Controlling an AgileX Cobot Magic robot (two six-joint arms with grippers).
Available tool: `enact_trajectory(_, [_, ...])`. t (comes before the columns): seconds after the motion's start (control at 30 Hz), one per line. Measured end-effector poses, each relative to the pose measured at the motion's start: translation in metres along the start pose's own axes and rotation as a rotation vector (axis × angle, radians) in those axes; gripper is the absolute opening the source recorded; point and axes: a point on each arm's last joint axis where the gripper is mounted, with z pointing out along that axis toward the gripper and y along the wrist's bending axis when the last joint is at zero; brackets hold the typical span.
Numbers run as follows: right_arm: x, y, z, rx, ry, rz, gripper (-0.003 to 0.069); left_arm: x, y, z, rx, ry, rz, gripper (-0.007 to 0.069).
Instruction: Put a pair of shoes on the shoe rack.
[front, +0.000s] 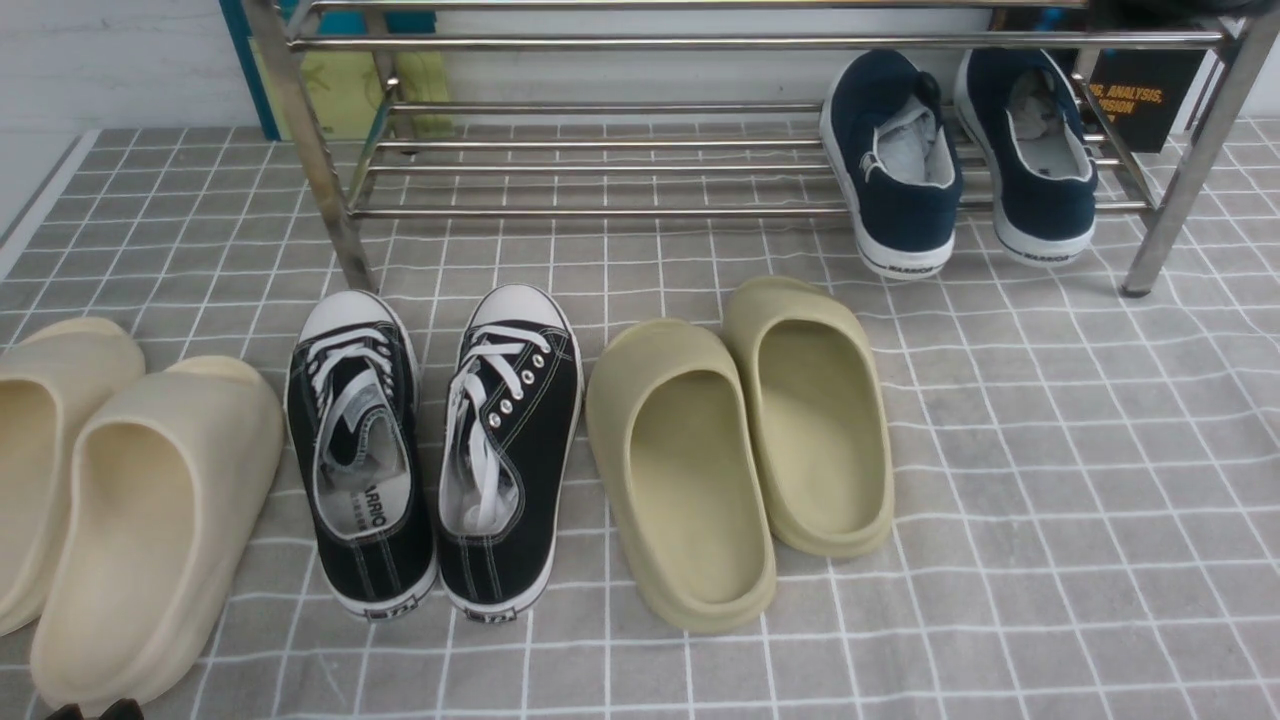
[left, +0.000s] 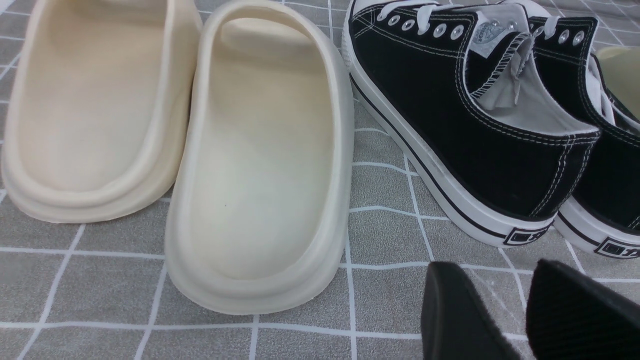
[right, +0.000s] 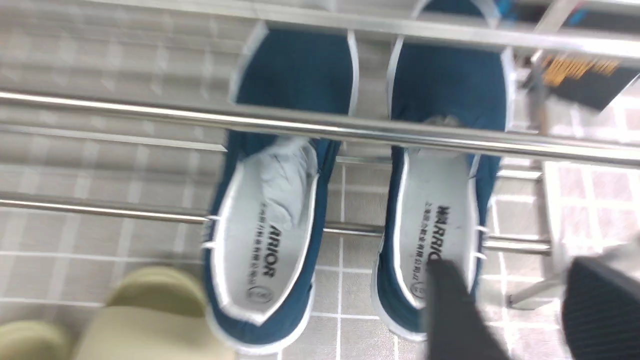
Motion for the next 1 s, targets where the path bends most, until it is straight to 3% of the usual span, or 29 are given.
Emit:
enact_trajectory(0.07, [0.020,-0.003,-0.042,-0.019,-0.100,-0.001,0.0119,0.000,0.000,0.000,0.000,0.000,0.000,0.0239])
enact_trajectory(0.2, [0.065,-0.008,-0.086,-0.054,-0.326,-0.022,-0.0001,0.000,0.000,0.000,0.000,0.000,0.000,0.0239])
enact_trajectory(0.37, [0.138,-0.013,-0.124,-0.119,-0.555,0.019,0.0000,0.000,0.000,0.000,0.000,0.000,0.000,0.0239])
enact_trajectory(0.4, [0.153,-0.014,-0.128,-0.075,-0.589,0.041,0.0000,0.000,0.000,0.000,0.000,0.000,0.000,0.0239])
enact_trajectory(0.43, [0.167,-0.014,-0.132,-0.139,-0.615,0.029,0.0001,0.000,0.000,0.000,0.000,0.000,0.000,0.0239])
enact_trajectory(0.67, [0.284,-0.024,-0.145,-0.153,-0.619,0.038,0.0005,0.000,0.000,0.000,0.000,0.000,0.000,0.0239])
enact_trajectory(1.0, [0.339,-0.029,-0.153,-0.155,-0.700,0.036,0.0005,0.000,0.000,0.000,0.000,0.000,0.000,0.0239])
